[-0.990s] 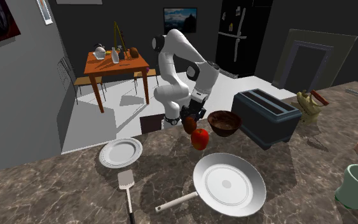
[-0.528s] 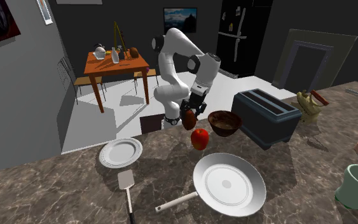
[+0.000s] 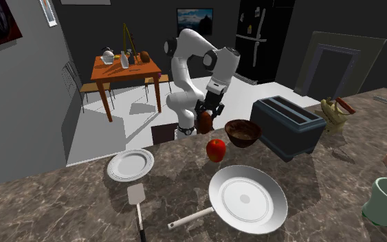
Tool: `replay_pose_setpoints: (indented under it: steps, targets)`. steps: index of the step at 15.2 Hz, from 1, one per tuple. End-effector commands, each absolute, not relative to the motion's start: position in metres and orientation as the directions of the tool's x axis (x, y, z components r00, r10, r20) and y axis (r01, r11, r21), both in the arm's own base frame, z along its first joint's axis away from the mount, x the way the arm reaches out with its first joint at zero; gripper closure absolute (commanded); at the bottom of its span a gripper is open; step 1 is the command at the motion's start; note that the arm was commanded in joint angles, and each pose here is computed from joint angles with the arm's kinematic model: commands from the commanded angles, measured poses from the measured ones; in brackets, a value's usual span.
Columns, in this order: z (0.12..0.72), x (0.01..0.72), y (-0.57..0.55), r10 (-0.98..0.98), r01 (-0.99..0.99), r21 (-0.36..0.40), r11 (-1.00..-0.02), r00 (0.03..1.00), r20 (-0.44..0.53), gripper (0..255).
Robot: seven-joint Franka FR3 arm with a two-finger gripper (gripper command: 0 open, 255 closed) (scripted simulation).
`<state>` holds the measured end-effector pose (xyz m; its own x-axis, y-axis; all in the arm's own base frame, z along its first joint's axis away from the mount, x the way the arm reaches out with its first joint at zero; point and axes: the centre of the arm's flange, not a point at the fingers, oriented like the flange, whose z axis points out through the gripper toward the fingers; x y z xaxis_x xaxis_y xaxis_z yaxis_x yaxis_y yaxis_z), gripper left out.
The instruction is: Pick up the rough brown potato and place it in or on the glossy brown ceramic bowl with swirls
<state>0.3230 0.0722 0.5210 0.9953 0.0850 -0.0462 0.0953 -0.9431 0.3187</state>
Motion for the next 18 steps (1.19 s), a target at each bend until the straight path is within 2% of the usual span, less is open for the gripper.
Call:
replay_pose_setpoints:
  steps: [1,11,18]
  targets:
    - [0.532,0.322,0.072,0.085,0.095,0.319,-0.943,0.995,-0.046,255]
    - [0.582,0.322,0.072,0.085,0.095,0.319,-0.943,0.995,-0.046,255]
    - [0.586,0.342,0.162,0.085,0.095,0.319,-0.943,0.995,-0.046,255]
